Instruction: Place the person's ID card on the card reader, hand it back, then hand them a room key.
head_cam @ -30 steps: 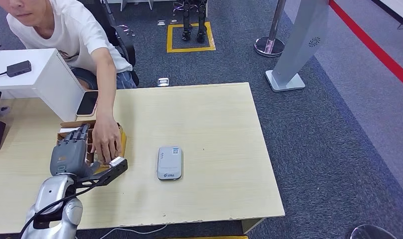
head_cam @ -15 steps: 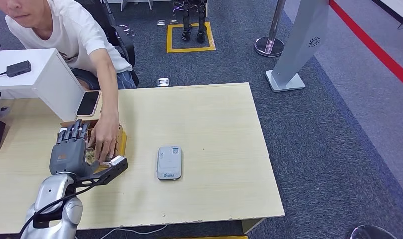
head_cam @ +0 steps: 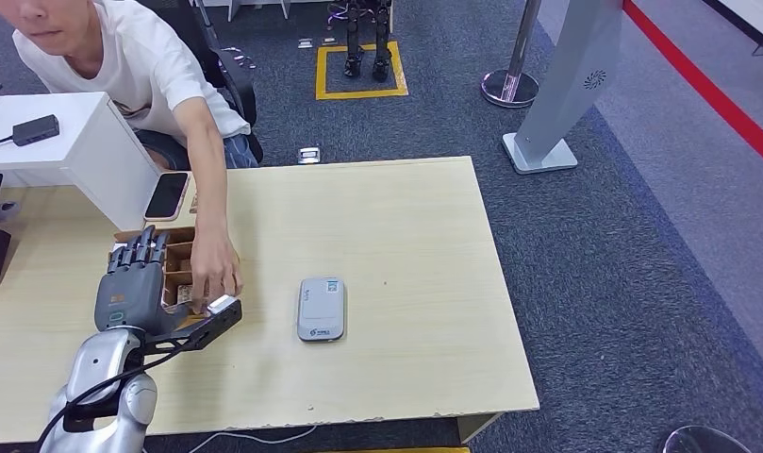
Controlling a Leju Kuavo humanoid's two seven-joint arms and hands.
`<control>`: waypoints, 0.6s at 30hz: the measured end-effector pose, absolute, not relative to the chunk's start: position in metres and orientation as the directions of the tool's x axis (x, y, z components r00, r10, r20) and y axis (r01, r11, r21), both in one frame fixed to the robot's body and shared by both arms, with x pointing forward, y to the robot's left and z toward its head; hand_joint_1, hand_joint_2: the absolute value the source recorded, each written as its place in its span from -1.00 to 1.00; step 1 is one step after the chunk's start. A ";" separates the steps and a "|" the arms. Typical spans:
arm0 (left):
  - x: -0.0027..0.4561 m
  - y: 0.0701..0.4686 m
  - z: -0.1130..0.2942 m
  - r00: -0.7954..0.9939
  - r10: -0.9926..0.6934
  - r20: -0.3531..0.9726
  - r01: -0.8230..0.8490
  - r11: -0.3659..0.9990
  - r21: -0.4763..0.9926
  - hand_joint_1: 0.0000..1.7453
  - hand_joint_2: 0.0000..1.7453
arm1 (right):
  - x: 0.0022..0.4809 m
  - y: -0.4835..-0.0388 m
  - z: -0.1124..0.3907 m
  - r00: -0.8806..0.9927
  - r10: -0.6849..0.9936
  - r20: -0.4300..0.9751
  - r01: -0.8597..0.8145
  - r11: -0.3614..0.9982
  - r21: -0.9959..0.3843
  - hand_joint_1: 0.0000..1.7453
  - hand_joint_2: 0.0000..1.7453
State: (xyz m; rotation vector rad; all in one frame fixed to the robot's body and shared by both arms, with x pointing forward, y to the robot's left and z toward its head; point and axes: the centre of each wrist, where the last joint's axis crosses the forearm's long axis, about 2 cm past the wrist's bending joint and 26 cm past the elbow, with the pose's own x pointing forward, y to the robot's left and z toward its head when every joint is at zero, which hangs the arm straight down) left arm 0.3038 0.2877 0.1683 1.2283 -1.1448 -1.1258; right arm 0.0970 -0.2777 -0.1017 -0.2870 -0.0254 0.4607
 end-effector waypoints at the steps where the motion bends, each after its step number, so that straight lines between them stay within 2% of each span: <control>1: 0.304 0.288 0.168 0.094 -0.995 0.023 0.007 0.024 1.000 -1.00 1.00 | 0.097 -0.278 -0.102 0.896 0.442 -0.040 -0.435 0.856 -0.278 -1.00 -1.00; 18: 0.305 0.288 0.170 0.095 -0.995 0.020 0.002 0.021 1.000 -1.00 1.00 | 0.097 -0.278 -0.102 0.896 0.442 -0.040 -0.435 0.857 -0.277 -1.00 -1.00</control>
